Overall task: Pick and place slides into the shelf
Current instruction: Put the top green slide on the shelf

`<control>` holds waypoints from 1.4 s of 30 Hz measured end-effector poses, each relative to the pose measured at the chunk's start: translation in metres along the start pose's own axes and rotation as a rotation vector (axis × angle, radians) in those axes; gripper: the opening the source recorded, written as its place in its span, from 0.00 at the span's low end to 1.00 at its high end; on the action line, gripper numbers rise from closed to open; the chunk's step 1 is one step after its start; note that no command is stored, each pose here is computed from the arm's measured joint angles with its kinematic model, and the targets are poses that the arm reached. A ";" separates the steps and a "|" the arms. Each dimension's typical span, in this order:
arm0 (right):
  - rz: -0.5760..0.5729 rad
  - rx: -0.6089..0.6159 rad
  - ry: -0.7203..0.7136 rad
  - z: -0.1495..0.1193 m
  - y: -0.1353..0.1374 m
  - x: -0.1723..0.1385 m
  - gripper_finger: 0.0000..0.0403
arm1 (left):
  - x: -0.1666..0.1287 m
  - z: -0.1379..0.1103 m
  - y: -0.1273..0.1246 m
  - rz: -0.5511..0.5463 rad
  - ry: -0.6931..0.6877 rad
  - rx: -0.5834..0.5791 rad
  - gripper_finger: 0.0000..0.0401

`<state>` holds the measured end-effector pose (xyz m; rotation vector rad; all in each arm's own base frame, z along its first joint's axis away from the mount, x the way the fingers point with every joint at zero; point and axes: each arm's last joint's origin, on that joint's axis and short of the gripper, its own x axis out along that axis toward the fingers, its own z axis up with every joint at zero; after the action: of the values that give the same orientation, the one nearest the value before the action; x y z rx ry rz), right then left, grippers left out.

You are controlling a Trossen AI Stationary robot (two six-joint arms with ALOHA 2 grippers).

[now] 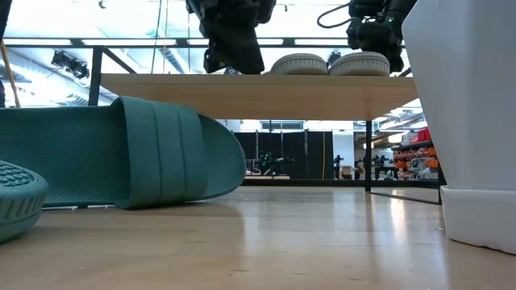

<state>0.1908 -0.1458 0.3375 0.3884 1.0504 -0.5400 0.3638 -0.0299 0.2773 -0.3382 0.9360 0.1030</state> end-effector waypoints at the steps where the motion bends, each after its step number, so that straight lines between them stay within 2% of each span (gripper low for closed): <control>1: 0.000 0.000 0.000 0.000 0.000 0.000 0.48 | 0.000 -0.001 0.000 -0.003 0.008 -0.005 0.21; 8: 0.029 -0.031 -0.020 0.002 0.001 0.000 0.48 | -0.001 -0.008 -0.005 -0.016 0.068 -0.025 0.20; 14: 0.031 -0.035 -0.046 0.004 0.001 0.000 0.48 | -0.014 -0.007 -0.008 0.015 0.016 -0.035 0.20; 17: 0.034 -0.039 -0.046 0.004 0.001 0.000 0.48 | -0.030 -0.006 -0.007 0.027 -0.016 -0.067 0.19; 19: 0.040 -0.038 -0.043 0.004 0.001 0.000 0.48 | -0.045 -0.010 -0.009 0.056 0.014 -0.108 0.18; 25: 0.059 -0.054 -0.055 0.005 0.002 0.000 0.48 | -0.109 -0.026 -0.028 0.164 0.025 -0.171 0.16; 30: 0.058 -0.074 -0.081 0.008 0.002 0.000 0.48 | -0.136 -0.033 -0.045 0.180 0.026 -0.259 0.16; 42: 0.104 -0.085 -0.119 0.011 0.003 -0.001 0.48 | -0.138 -0.074 -0.093 0.161 0.142 -0.482 0.13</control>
<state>0.2001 -0.1491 0.3435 0.3303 0.9303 -0.4191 0.2463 -0.1336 0.3697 -0.7224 1.0749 0.4617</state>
